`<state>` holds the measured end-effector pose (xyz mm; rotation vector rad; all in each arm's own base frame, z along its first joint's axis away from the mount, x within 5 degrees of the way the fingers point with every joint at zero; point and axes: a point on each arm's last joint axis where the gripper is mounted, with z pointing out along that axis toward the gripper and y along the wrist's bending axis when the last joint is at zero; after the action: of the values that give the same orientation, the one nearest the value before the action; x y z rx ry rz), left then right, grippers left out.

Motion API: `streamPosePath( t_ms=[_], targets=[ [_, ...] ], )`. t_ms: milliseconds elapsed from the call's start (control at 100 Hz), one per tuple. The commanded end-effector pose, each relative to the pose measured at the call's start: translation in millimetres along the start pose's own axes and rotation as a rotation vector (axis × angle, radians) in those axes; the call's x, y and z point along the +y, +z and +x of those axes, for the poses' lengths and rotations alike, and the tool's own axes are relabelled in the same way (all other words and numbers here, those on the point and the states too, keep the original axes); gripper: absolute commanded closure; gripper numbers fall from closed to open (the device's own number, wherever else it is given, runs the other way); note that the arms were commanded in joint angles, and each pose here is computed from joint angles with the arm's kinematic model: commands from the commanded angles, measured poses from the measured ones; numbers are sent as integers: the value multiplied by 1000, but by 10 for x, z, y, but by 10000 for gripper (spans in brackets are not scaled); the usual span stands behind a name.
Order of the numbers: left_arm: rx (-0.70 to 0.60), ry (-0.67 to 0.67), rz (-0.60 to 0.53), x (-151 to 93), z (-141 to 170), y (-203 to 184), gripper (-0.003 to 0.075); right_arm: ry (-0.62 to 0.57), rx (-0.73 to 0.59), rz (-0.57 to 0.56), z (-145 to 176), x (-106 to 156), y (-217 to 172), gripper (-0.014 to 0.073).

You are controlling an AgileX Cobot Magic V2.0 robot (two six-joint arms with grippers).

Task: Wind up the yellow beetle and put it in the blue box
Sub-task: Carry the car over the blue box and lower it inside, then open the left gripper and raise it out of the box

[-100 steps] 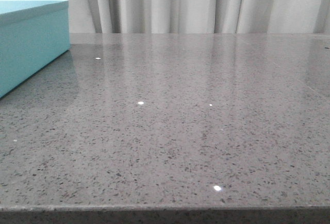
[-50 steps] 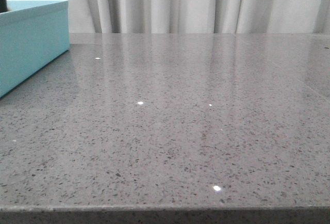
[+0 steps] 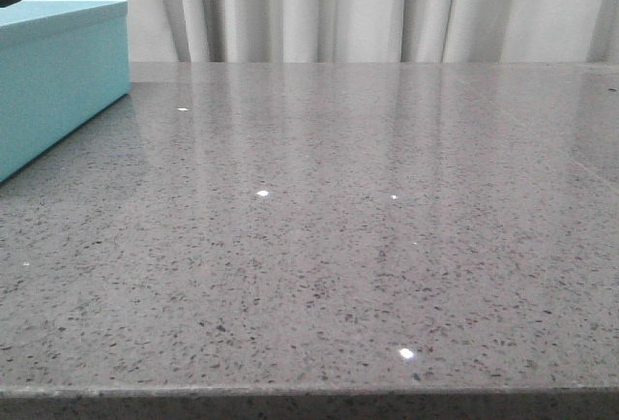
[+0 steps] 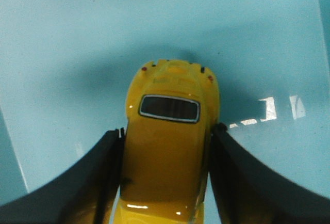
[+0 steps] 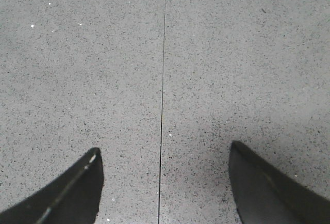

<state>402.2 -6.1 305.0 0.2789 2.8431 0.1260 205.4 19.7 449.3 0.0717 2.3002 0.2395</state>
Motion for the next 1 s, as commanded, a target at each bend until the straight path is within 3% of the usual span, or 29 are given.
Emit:
streamPosePath(
  t_ms=[0,100,170,420,560,650,730,900,989],
  targets=[
    [-60,-8,-10,22,29,-305,422,-10,-95,-20,-68,32,-139,78],
    [-60,-8,-10,22,29,-305,272,-10,-95,-20,-68,32,-139,78],
    [-60,-8,-10,22,29,-305,220,-10,-95,-20,-68,32,-139,78],
    [-81,-9,-14,27,27,-381,228,-12,-109,-22,-67,35,-168,78],
    [-145,-16,-15,25,84,-629,346,-40,-181,-29,-39,47,-329,116],
    [-196,-20,-16,21,152,-843,532,-49,-242,-24,11,43,-467,237],
    [-246,-26,-9,7,226,-1046,736,-61,-269,-10,95,26,-542,395],
    [-356,-35,-4,-26,469,-1512,739,-86,-320,-5,340,1,-654,671],
    [-427,-38,-4,-51,650,-1772,739,-91,-367,-13,487,-17,-699,658]
  ],
)
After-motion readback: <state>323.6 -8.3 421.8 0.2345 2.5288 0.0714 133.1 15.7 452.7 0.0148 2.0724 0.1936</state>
